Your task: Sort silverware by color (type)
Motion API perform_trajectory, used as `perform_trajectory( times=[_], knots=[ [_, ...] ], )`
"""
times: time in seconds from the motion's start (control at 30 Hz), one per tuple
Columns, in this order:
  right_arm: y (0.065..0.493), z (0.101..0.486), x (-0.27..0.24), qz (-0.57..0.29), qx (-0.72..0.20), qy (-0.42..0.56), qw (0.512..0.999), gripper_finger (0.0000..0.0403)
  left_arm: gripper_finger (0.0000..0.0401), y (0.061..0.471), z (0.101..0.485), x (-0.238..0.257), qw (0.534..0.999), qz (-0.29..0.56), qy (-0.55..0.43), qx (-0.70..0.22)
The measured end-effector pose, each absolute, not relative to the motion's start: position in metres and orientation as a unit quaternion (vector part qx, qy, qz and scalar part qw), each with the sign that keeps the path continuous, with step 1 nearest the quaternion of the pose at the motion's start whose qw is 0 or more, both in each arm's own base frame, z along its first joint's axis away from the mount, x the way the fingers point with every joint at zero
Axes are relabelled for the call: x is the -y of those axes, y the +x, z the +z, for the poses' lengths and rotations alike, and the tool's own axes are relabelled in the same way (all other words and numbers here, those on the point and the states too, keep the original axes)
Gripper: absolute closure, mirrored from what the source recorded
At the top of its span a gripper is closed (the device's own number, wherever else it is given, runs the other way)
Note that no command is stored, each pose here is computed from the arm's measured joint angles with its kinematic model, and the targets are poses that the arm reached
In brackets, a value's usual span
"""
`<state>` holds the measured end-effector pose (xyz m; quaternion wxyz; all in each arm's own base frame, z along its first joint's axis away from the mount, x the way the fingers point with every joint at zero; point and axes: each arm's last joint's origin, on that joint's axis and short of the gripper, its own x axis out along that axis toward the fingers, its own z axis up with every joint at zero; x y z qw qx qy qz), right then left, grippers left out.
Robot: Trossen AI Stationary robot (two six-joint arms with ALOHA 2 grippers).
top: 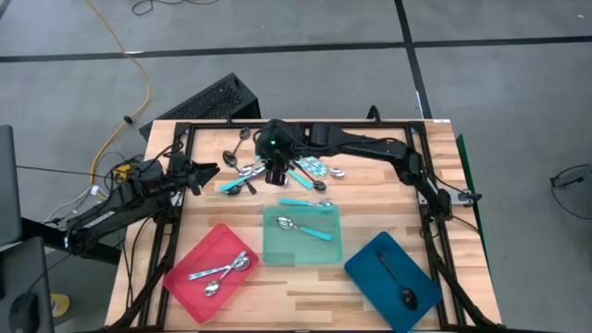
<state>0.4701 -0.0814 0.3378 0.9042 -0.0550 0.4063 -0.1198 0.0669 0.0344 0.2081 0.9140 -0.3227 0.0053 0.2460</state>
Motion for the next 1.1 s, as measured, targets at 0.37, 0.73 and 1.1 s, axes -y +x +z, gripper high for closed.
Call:
perform_trajectory(
  times=[0.37,0.73,1.1],
  knots=[
    [0.465,0.252,0.139,-0.168,-0.566,0.12,0.798,0.0163,0.0234,0.065,0.205,-0.036,0.891,0.293,-0.348,0.002],
    [0.473,0.205,0.148,-0.158,-0.616,0.126,0.761,0.0163,0.0234,0.063,0.199,-0.038,0.876,0.335,-0.347,-0.016],
    [0.474,0.18,0.147,-0.151,-0.626,0.119,0.756,0.0163,0.0234,0.062,0.197,-0.038,0.874,0.342,-0.345,-0.022]
  ],
)
